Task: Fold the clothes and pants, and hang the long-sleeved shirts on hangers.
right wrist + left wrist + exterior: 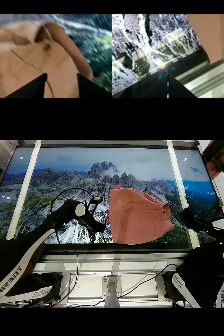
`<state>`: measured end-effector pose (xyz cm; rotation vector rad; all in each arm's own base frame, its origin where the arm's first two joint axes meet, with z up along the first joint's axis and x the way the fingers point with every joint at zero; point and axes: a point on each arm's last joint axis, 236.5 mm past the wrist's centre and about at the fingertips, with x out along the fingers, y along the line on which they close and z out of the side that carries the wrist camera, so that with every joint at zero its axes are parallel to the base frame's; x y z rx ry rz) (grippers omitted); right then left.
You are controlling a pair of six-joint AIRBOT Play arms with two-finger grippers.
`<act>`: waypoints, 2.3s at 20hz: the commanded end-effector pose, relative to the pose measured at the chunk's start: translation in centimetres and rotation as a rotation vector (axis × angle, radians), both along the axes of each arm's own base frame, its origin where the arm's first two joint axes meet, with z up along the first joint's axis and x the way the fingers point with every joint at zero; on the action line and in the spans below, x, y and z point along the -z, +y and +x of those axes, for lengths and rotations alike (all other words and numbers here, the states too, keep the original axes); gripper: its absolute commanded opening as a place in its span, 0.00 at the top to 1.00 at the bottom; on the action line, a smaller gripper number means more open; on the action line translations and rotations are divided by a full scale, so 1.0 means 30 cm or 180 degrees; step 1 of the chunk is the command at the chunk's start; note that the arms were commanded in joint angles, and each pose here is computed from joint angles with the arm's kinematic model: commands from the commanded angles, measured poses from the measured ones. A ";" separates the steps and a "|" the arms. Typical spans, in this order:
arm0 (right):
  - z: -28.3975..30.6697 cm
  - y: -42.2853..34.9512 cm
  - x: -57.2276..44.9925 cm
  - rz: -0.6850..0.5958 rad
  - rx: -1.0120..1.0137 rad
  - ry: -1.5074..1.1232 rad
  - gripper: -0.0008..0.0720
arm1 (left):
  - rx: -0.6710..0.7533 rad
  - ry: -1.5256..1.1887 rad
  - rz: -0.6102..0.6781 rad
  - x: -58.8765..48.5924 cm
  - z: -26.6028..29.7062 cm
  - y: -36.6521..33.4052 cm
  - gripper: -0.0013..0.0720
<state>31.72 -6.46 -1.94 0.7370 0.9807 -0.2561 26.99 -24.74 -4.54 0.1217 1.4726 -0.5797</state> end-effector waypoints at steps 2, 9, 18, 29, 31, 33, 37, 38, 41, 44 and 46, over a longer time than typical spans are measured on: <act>-0.237 0.110 0.163 0.0515 -0.0720 0.1142 0.36 | -0.0027 -0.0021 -0.0089 -0.006 0.007 -0.022 0.96; -0.161 0.042 0.249 0.0452 -0.0372 0.1099 0.36 | -0.0026 -0.0018 -0.0088 -0.006 0.006 -0.021 0.96; -0.058 0.035 0.114 0.0598 -0.0546 0.1031 0.24 | -0.0026 -0.0020 -0.0087 -0.005 0.007 -0.021 0.96; -0.127 -0.046 0.293 0.0523 -0.0617 0.1754 0.24 | -0.0022 -0.0026 -0.0076 -0.004 0.008 -0.019 0.96; -0.105 -0.061 0.298 0.0462 -0.0576 0.1673 0.24 | -0.0022 -0.0024 -0.0076 -0.004 0.008 -0.019 0.96; -0.097 -0.060 0.298 0.0471 -0.0561 0.1646 0.24 | -0.0023 -0.0021 -0.0074 -0.002 0.008 -0.019 0.96; -0.090 -0.038 0.316 0.0553 -0.0688 0.1613 0.40 | -0.0024 0.0029 -0.0044 0.019 0.004 -0.018 0.96; -0.076 -0.016 0.317 0.0641 -0.0735 0.1549 0.40 | -0.0024 0.0043 -0.0037 0.024 0.003 -0.017 0.96; -0.039 0.045 0.323 0.0934 -0.0778 0.1413 0.40 | -0.0020 0.0061 -0.0025 0.027 -0.001 -0.015 0.96; -0.027 0.050 0.338 0.0980 -0.0746 0.1390 0.45 | -0.0015 0.0076 -0.0017 0.028 -0.005 -0.013 0.96; 0.005 0.023 0.347 0.0866 -0.0677 0.1279 0.70 | -0.0015 0.0074 -0.0016 0.028 -0.005 -0.013 0.96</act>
